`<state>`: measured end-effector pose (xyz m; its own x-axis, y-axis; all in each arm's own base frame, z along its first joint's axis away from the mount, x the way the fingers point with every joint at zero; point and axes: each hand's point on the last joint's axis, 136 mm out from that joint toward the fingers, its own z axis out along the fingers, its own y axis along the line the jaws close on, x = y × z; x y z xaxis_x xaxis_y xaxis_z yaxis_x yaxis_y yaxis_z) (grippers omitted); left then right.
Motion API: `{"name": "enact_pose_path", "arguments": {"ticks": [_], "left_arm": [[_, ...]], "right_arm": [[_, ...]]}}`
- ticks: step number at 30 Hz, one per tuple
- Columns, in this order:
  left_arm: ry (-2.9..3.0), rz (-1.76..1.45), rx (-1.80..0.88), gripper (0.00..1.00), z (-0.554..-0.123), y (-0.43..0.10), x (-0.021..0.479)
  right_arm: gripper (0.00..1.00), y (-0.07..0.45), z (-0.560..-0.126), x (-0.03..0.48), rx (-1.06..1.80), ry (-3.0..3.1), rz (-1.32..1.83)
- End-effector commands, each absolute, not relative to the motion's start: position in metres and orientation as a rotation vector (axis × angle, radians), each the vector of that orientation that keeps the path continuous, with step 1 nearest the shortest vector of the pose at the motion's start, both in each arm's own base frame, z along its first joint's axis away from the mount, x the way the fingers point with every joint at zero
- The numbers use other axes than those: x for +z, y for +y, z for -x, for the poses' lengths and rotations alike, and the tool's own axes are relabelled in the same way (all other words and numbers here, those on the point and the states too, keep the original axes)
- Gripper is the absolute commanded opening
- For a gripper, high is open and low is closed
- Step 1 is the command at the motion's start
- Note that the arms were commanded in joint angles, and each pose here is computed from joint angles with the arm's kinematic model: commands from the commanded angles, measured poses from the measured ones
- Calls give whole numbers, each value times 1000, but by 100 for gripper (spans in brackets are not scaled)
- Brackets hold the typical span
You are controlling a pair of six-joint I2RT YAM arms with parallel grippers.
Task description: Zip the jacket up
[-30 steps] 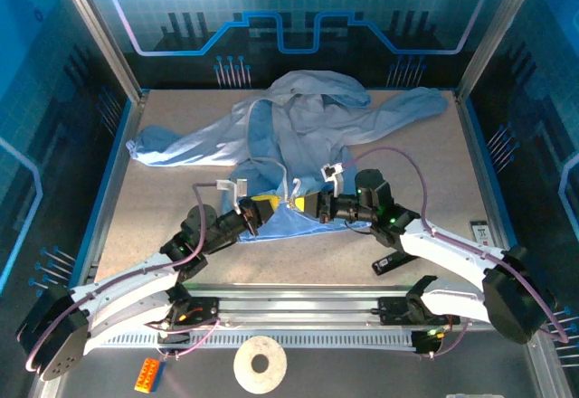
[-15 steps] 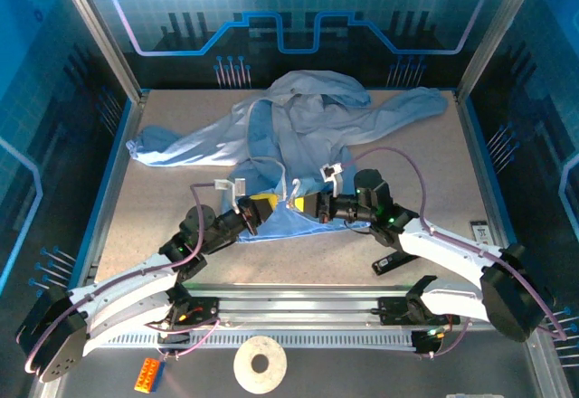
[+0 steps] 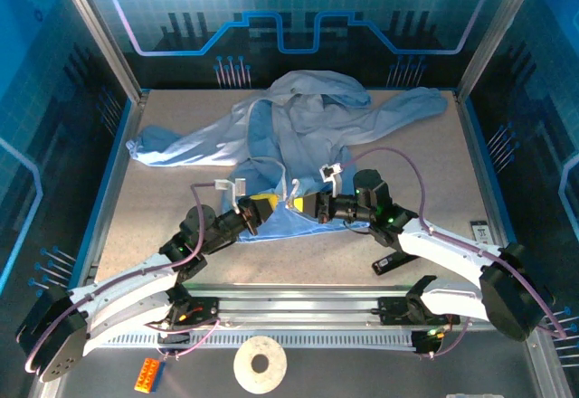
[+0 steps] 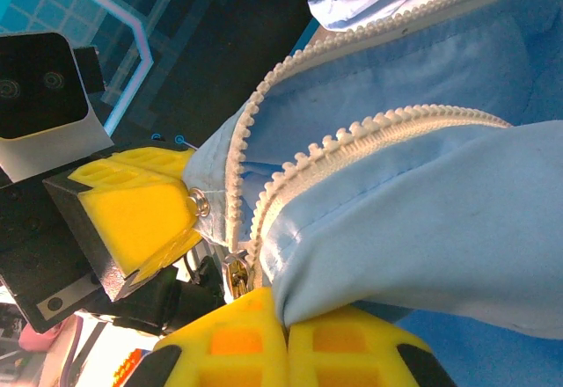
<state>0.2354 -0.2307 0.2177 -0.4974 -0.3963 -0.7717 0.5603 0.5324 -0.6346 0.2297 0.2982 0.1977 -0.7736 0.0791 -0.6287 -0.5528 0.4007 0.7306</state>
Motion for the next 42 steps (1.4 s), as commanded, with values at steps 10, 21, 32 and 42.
{"name": "enact_pose_path", "arguments": {"ticks": [10, 21, 32, 42], "left_arm": [[1672, -159, -1184, 0, -236, -236, 242], [1680, -153, -1175, 0, -236, -235, 237], [1626, -96, -1145, 0, -240, -224, 246], [1652, -105, -1162, 0, -242, -230, 240]], "right_arm": [[0, 305, -231, 203, 1415, 2037, 419], [0, 307, -231, 209, 1430, 2017, 419], [0, 306, -230, 206, 1432, 2024, 414], [0, 309, -230, 211, 1439, 2011, 422]]}}
